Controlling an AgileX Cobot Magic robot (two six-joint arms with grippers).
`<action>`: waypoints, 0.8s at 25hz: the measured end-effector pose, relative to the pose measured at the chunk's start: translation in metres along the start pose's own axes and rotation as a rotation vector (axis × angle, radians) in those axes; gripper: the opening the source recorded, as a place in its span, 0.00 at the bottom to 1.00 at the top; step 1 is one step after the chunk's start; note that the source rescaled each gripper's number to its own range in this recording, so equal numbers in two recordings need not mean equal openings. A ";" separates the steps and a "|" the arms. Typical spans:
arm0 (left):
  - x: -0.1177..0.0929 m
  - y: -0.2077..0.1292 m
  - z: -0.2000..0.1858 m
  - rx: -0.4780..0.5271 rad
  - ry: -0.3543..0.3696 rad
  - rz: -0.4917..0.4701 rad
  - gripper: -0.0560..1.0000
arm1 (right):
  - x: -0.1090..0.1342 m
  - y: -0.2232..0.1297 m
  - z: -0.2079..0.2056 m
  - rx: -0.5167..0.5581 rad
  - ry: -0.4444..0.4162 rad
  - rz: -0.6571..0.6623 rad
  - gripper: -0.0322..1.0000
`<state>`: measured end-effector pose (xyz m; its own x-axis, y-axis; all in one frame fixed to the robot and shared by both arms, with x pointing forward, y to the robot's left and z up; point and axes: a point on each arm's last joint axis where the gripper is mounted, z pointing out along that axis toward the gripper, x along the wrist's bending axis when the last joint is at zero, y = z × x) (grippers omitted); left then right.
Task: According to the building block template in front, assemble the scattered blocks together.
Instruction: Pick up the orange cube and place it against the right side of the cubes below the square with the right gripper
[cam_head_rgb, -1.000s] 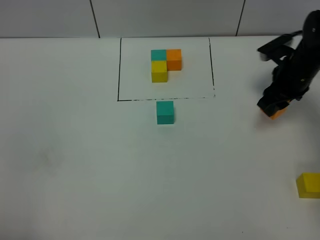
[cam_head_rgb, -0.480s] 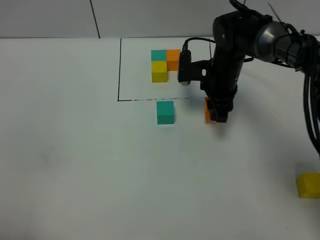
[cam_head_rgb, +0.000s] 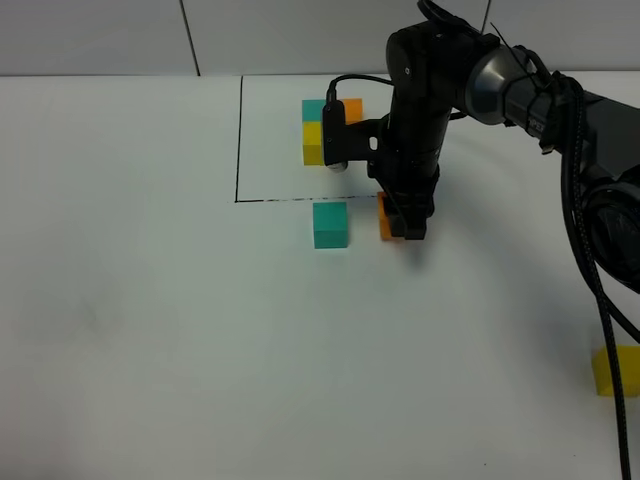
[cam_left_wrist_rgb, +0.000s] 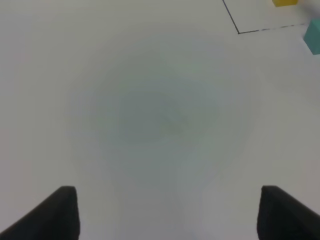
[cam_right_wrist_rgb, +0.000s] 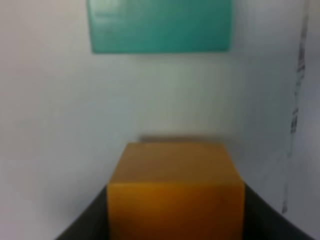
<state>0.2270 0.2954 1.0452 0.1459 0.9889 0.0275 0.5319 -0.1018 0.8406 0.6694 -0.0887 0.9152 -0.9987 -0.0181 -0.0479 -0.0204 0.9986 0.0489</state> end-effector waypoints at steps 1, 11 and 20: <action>0.000 0.000 0.000 0.000 0.000 0.000 0.74 | 0.001 0.001 0.001 -0.002 0.004 -0.001 0.05; 0.000 0.000 0.000 0.000 0.000 0.000 0.74 | 0.001 0.004 0.004 -0.030 0.009 0.003 0.05; 0.000 0.000 0.000 0.000 0.000 0.000 0.74 | 0.001 0.004 0.004 -0.022 0.016 0.005 0.05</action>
<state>0.2270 0.2954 1.0452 0.1459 0.9889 0.0275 0.5319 -0.1018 0.8406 0.6680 -0.0850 0.9116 -0.9994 -0.0140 -0.0319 -0.0163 0.9973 0.0714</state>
